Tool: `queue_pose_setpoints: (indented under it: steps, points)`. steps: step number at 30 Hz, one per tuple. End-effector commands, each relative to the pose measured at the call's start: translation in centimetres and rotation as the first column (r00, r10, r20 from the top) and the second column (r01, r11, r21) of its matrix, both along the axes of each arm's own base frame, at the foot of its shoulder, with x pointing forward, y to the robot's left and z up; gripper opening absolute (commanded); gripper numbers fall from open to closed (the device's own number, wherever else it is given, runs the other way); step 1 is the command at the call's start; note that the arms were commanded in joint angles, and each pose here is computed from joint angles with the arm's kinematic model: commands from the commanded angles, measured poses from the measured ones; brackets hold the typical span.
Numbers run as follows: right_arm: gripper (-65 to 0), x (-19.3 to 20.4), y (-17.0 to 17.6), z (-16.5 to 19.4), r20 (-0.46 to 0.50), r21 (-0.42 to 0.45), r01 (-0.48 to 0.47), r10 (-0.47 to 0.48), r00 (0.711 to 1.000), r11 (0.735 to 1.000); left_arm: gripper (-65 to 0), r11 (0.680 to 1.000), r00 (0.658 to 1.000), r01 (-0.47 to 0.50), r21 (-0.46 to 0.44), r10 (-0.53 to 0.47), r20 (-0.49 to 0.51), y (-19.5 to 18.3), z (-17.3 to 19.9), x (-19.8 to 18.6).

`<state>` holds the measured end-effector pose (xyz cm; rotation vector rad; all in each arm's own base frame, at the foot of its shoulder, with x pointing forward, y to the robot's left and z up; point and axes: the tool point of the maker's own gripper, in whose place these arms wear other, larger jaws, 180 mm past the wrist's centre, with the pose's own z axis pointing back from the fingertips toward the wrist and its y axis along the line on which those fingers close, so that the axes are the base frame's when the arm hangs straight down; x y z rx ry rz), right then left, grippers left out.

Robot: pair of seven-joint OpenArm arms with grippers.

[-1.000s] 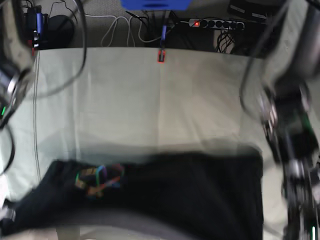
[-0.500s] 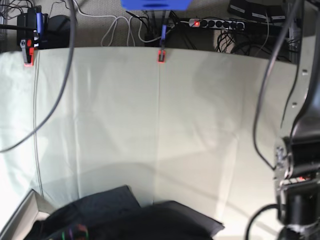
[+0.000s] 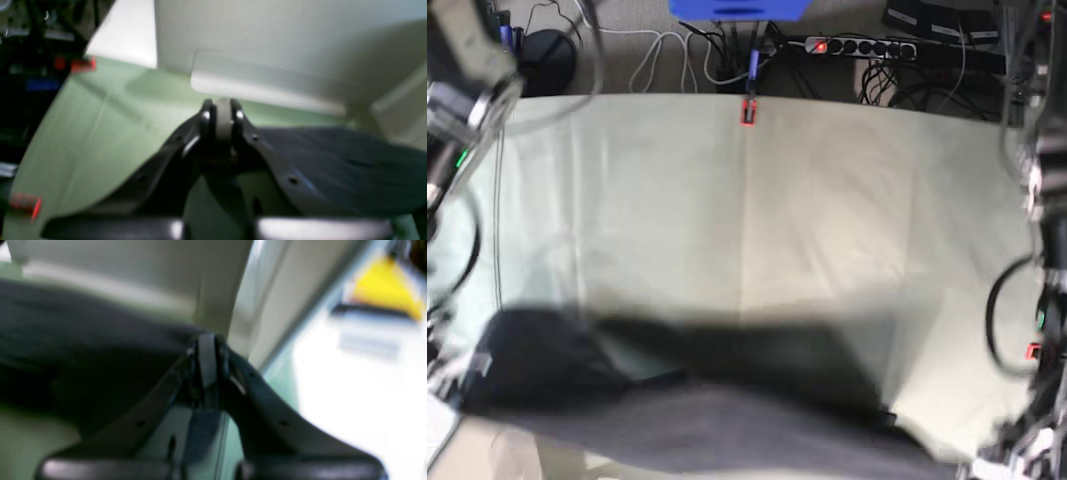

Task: Layout the t-shirt on the table in an organized manner, then fold the t-shirt properly
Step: 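Swing the t-shirt down flat onto the table with both grippers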

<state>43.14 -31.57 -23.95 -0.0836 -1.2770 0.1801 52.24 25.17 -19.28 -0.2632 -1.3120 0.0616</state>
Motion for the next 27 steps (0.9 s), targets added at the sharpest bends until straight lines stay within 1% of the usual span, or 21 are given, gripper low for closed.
queue_pose_setpoints:
  steps: [1,4,5,9,13,17,18,22,27]
  points:
    - [-65.0,0.3,-0.2,3.0,0.101,-0.006,-0.008,0.009,0.995,1.0,-64.5,1.0,0.999,0.021,-0.002,-0.02,0.026,-0.2,0.7,-0.5]
    - [-65.0,-1.4,-0.1,-0.2,0.03,0.003,-0.008,0.008,1.0,1.0,-64.6,0.999,1.0,0.003,-0.051,-0.004,-0.017,1.0,-2.3,-3.7]
    - [-65.0,-2.2,-0.5,-1.0,0.011,0.002,0.001,-0.001,1.0,1.0,-64.6,0.997,1.0,-0.012,-0.075,0.011,-0.022,1.7,-2.6,-4.8]
    - [-65.0,-4.7,-1.7,-2.8,-0.034,-0.014,0.035,-0.036,0.999,0.999,-64.6,0.986,0.992,-0.106,-0.128,0.095,-0.087,5.4,-4.3,-9.5]
    - [-65.0,-7.1,-2.7,-4.3,-0.074,-0.029,0.067,-0.069,0.995,0.997,-64.6,0.966,0.971,-0.193,-0.175,0.162,-0.176,6.9,-7.5,-13.9]
    - [-65.0,-10.1,-2.4,-5.9,-0.127,-0.066,0.054,-0.062,0.99,0.996,-64.6,0.947,0.946,-0.257,-0.194,0.205,-0.251,7.8,-10.5,-17.7]
    - [-65.0,-10.6,-2.2,-5.9,-0.133,-0.079,0.047,-0.057,0.989,0.996,-64.6,0.941,0.938,-0.274,-0.2,0.216,-0.269,7.9,-11.3,-18.5]
    - [-65.0,-12.5,-1.0,-5.9,-0.145,-0.115,0.023,-0.04,0.989,0.993,-64.6,0.933,0.919,-0.301,-0.196,0.228,-0.323,8.2,-13.4,-20.5]
    - [-65.0,-15.5,0.0,-6.1,-0.187,-0.173,-0.02,-0.013,0.982,0.985,-64.7,0.933,0.911,-0.31,-0.182,0.237,-0.336,8.5,-14.1,-21.4]
